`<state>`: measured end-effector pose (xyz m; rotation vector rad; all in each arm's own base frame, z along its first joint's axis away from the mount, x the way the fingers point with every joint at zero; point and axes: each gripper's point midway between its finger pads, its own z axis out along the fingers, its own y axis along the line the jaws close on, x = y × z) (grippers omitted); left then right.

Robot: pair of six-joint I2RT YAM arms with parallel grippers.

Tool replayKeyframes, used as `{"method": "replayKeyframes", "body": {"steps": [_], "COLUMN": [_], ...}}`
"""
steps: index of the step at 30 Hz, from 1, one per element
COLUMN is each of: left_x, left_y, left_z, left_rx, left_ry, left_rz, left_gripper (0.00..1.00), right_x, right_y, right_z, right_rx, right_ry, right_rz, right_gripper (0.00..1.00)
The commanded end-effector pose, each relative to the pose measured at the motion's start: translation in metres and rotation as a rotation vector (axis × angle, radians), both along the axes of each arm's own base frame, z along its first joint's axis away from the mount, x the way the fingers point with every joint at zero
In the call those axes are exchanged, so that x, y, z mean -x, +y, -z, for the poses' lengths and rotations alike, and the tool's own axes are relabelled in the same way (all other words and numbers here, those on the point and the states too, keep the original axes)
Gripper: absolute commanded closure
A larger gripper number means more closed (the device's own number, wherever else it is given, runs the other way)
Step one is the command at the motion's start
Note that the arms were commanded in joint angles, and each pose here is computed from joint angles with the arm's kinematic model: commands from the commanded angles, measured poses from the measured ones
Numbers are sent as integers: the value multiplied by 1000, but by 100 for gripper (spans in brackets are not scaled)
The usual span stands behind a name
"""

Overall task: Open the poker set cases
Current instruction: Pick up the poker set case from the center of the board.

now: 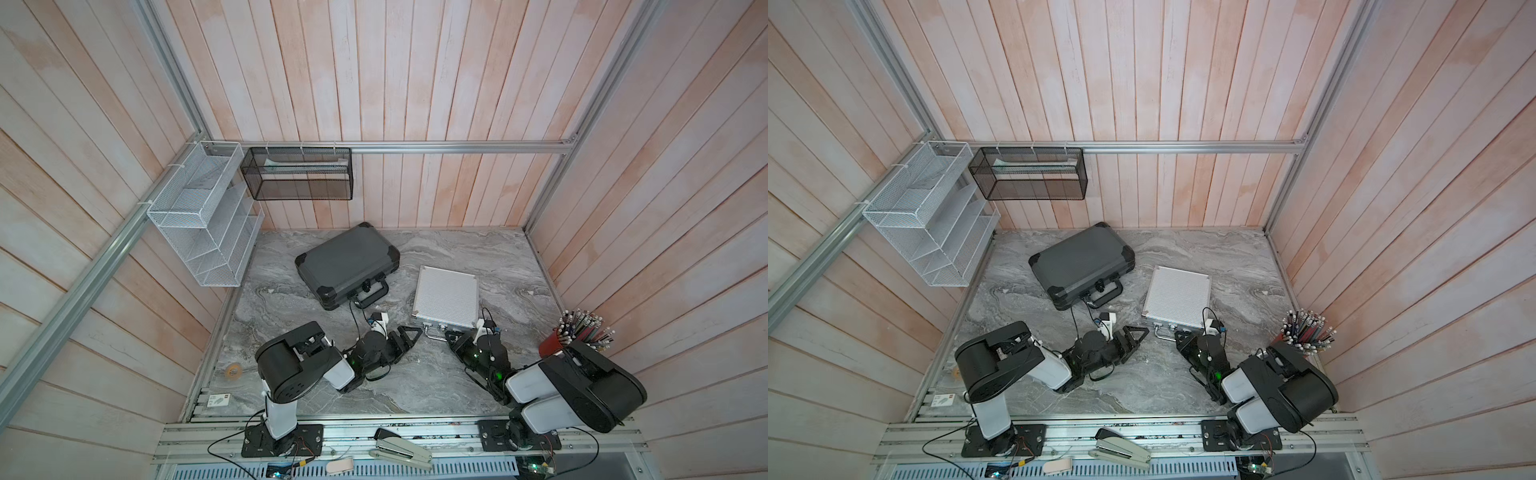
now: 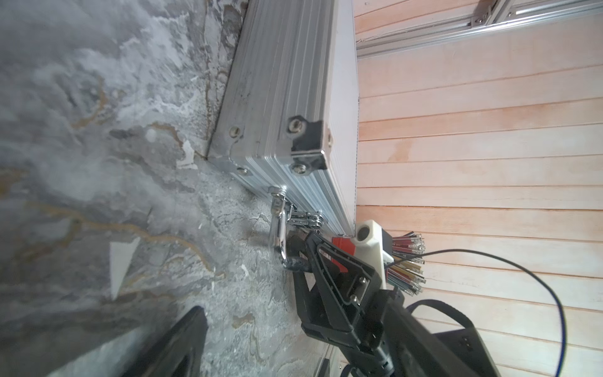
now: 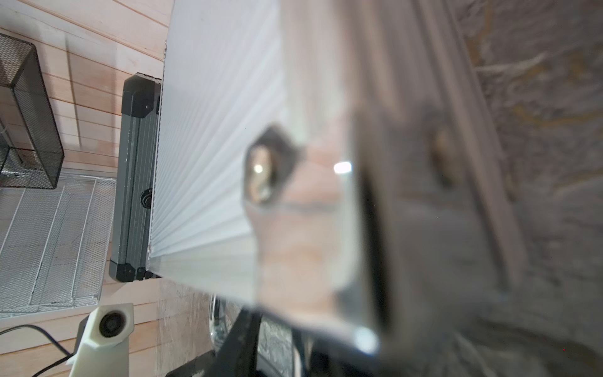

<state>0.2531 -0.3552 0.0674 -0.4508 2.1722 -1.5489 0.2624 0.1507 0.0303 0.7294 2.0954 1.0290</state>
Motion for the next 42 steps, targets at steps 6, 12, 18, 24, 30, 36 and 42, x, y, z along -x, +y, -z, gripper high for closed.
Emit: {"method": "replayKeyframes", "body": {"steps": [6, 12, 18, 24, 30, 36, 42], "left_x": [0, -1, -2, -4, -7, -12, -14], "left_y": [4, -1, -2, -5, -17, -33, -38], "left_z": [12, 12, 13, 14, 16, 16, 24], "left_rx": [20, 43, 41, 59, 79, 96, 91], "left_ry": [37, 48, 54, 66, 87, 107, 147], "left_rz": [-29, -24, -27, -29, -11, 16, 17], "left_gripper": [17, 19, 21, 24, 30, 37, 43], "right_x": [1, 1, -1, -1, -2, -3, -4], "right_y": [0, 3, 7, 7, 7, 6, 8], "right_z": [-4, -8, -13, -16, -20, -23, -28], "right_rx": [-6, -20, -33, -39, -50, -50, -58], "right_ry": [-8, -21, -35, -43, -49, -55, -65], "right_rz": [0, -20, -30, -28, -24, -19, -23], "right_gripper": [78, 83, 86, 88, 88, 88, 88]}}
